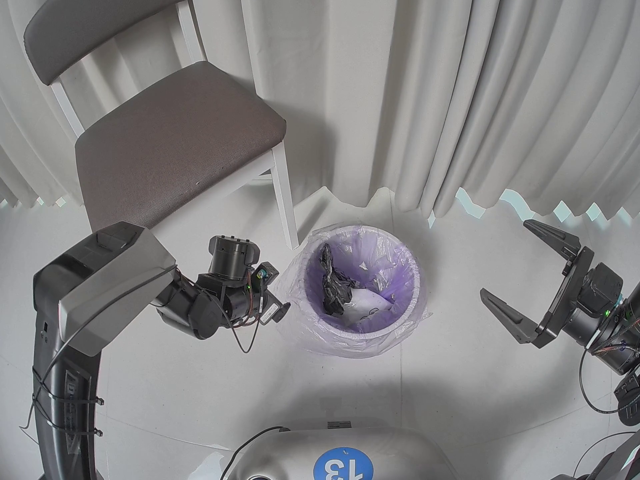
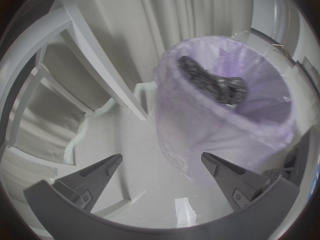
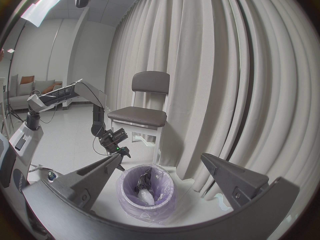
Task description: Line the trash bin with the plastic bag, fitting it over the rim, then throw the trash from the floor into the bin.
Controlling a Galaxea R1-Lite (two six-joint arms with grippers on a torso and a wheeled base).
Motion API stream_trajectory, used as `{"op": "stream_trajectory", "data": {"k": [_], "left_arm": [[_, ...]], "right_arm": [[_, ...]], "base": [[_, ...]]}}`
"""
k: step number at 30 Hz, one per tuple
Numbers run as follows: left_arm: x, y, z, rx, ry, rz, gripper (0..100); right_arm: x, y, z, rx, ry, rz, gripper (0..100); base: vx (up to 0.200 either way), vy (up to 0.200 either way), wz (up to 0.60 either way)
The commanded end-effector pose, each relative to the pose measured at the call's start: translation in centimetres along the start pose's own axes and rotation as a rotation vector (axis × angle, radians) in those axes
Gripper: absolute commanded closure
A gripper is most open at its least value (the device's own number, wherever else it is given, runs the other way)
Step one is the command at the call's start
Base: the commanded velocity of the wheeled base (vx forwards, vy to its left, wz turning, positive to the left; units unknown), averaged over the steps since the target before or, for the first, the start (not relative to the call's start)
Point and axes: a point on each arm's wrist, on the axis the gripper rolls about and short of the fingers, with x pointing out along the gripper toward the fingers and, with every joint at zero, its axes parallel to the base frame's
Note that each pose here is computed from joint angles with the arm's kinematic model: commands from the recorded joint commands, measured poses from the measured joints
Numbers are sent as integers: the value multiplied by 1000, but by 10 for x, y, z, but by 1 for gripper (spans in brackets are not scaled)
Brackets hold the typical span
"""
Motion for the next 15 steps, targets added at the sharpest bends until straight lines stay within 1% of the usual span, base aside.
{"op": "stream_trajectory", "data": {"k": [1, 4, 5, 6, 7, 10, 11, 15], "left_arm": [[-21, 3, 6, 15, -43, -43, 0], [-17, -3, 3, 19, -54, -99, 0], [-17, -3, 3, 19, -54, -99, 0], [-11, -9, -2, 22, -49, -131, 0], [-7, -12, -4, 24, -47, -144, 0], [4, -18, -7, 31, -42, -159, 0], [13, -23, -9, 37, -40, -171, 0], [25, -28, -10, 41, -50, -188, 0]], "right_arm": [[-3, -1, 5, -9, -29, -9, 0], [-4, 0, 4, -7, -23, -6, 0], [-4, 0, 4, -7, -23, -6, 0], [-3, 0, 2, -3, -14, -1, 0], [-3, 0, 1, -4, -12, 0, 0], [-4, 1, 1, -2, -13, 10, 0], [-5, 1, 0, -4, -15, 26, 0], [-8, -9, -6, -13, 3, 14, 0]], "base": [[0, 0, 0], [0, 0, 0], [0, 0, 0], [0, 0, 0], [0, 0, 0], [0, 0, 0], [0, 0, 0], [0, 0, 0]]}}
